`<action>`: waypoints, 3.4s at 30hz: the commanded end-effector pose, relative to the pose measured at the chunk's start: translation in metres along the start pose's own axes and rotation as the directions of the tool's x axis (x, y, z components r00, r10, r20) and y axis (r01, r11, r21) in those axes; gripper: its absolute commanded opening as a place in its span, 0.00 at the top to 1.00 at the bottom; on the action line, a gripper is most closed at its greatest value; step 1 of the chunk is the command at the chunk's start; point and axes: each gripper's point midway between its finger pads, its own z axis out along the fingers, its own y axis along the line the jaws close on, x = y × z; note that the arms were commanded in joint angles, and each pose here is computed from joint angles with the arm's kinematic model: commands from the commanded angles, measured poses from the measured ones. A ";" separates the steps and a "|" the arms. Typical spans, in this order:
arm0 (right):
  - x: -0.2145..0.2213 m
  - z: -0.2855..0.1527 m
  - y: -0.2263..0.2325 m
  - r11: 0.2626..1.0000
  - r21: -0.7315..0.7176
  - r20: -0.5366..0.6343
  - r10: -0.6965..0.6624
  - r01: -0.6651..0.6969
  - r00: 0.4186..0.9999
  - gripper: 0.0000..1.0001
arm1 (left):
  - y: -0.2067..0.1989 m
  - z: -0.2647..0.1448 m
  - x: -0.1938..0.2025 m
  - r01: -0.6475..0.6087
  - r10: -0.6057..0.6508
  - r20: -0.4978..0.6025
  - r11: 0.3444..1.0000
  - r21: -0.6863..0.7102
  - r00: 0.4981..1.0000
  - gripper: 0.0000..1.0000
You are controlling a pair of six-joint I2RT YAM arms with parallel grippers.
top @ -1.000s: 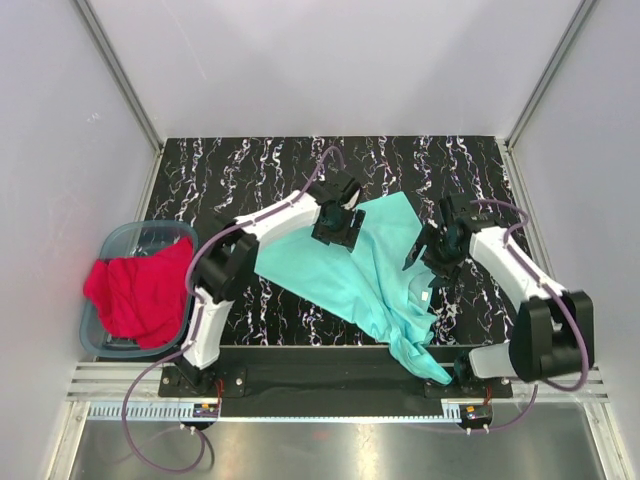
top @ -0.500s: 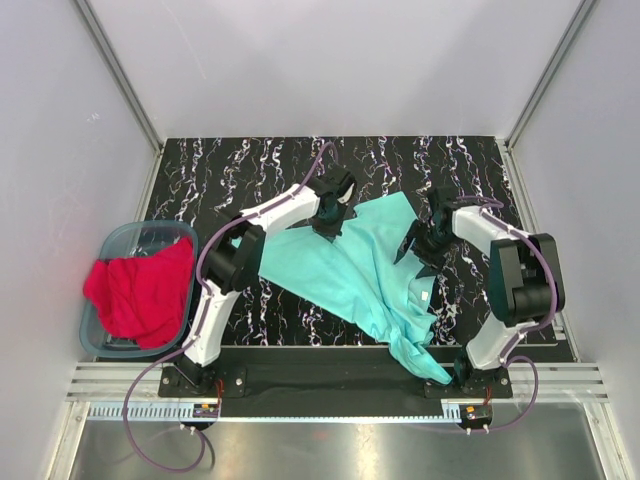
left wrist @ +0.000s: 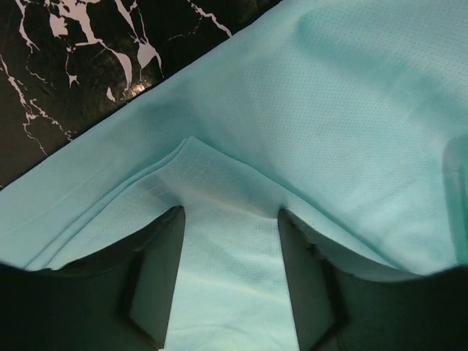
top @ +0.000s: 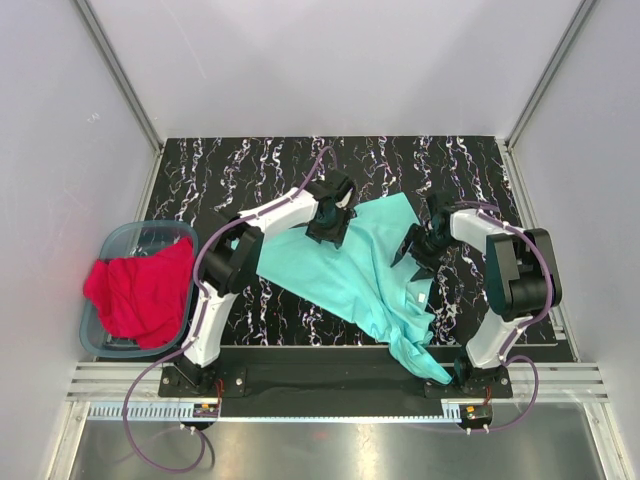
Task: Fold and stack the t-shirts
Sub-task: Flatten the tshirt out
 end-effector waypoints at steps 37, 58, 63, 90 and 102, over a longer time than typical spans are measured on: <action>-0.054 -0.027 0.029 0.999 -0.031 0.153 -0.015 0.020 0.988 1.00 | 0.002 0.005 -0.042 0.045 -0.037 0.089 0.995 -0.088 0.995 0.44; -0.158 -0.032 0.064 0.996 -0.079 0.261 0.065 -0.046 0.963 1.00 | 0.066 -0.237 -0.077 0.094 -0.038 0.508 0.992 -0.085 0.861 1.00; -0.204 -0.042 0.068 0.994 -0.079 0.307 0.090 -0.069 0.948 1.00 | 0.093 -0.279 -0.071 0.164 -0.108 0.568 0.985 -0.049 0.816 1.00; 0.042 -0.027 0.137 0.842 -0.316 0.093 -0.431 0.437 0.897 0.52 | 0.065 -0.183 0.109 0.386 -0.387 0.298 0.920 0.063 0.873 0.34; 0.031 0.014 0.128 0.843 -0.243 0.028 -0.490 0.481 0.872 0.50 | 0.099 -0.114 0.123 0.462 -0.462 0.077 0.887 0.017 0.884 0.30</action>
